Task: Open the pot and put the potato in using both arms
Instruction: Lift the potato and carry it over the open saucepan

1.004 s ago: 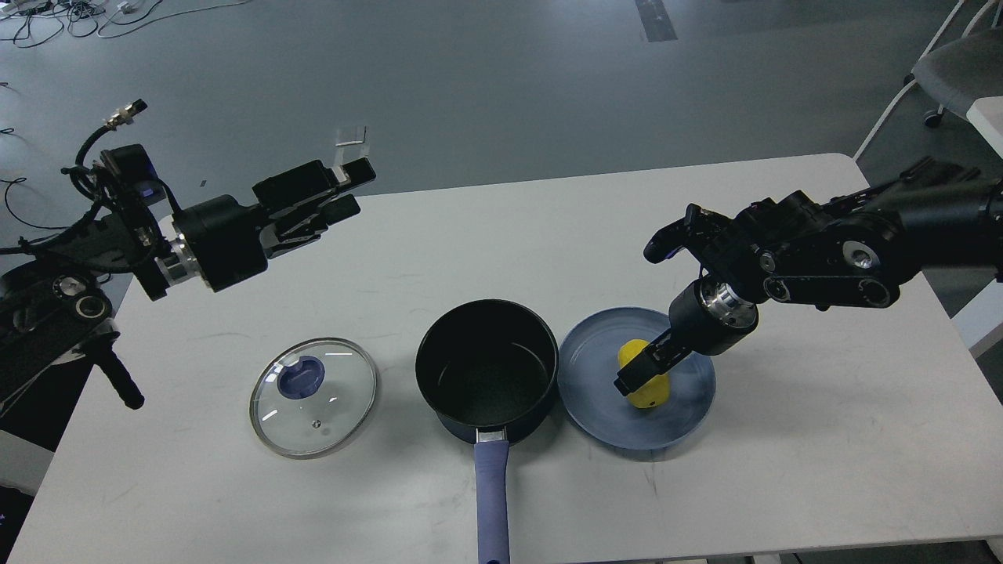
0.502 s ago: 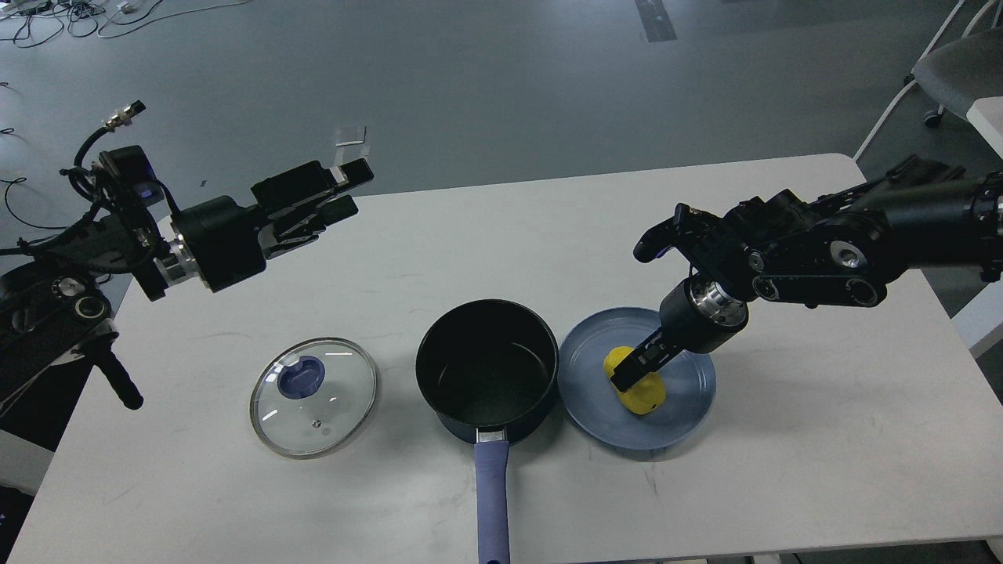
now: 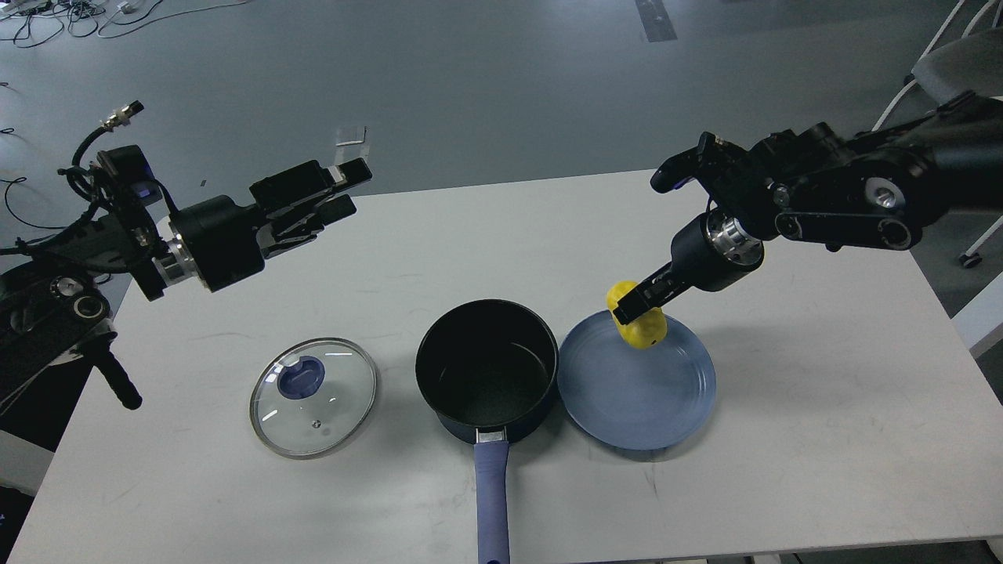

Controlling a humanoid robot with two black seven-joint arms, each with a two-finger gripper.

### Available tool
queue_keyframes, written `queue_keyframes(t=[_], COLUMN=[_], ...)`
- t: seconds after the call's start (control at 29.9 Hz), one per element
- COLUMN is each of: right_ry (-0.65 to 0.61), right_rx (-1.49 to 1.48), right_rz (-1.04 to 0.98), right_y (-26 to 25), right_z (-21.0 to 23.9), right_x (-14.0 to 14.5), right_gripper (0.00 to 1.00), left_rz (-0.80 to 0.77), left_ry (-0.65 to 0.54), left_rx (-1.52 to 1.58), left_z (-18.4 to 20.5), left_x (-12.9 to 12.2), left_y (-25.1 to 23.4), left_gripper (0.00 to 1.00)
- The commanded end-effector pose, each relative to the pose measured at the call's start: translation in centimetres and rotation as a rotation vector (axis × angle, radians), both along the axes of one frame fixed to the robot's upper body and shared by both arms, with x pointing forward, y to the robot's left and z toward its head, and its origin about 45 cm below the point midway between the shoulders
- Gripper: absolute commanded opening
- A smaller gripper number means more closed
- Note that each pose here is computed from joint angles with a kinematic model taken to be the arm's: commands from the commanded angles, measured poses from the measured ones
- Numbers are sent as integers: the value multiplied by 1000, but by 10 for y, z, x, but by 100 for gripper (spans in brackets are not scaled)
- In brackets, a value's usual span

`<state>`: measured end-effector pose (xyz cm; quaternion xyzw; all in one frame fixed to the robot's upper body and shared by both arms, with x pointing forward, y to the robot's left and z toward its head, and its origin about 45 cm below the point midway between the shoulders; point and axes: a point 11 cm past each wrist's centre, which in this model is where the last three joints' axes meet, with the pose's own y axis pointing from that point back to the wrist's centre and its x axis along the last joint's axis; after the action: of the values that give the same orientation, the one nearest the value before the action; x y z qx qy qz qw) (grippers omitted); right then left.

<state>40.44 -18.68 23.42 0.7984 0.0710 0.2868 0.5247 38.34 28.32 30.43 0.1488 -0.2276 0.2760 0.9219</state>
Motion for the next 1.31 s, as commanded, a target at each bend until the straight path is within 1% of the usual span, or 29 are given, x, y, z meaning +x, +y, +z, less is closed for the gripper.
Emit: queue_keyframes(t=[0.0, 0.17, 0.33, 0.5, 0.64, 0.7, 1.04, 1.27], right_ry=[-16, -31, -17, 10, 12, 46, 102, 79], right_rx=[77, 171, 198, 189, 197, 214, 211, 205], right_rz=[-22, -30, 48, 128, 138, 144, 179, 147], right_y=[10, 30, 69, 105, 122, 135, 154, 150], right_z=[18, 41, 50, 37, 32, 24, -1, -6], right_x=[4, 8, -2, -15, -15, -23, -41, -30], right_gripper=[31, 31, 31, 31, 32, 32, 32, 32], left_rz=[1, 8, 11, 14, 23, 25, 29, 31], left_ry=[-2, -4, -4, -4, -7, -7, -7, -8], left_rx=[0, 2, 6, 7, 11, 13, 17, 19], left_z=[2, 4, 4, 4, 6, 6, 7, 8], left_x=[0, 0, 0, 0, 0, 0, -1, -1], left_y=[1, 5, 6, 8, 12, 13, 16, 17], left_gripper=[98, 98, 98, 98, 98, 98, 98, 98])
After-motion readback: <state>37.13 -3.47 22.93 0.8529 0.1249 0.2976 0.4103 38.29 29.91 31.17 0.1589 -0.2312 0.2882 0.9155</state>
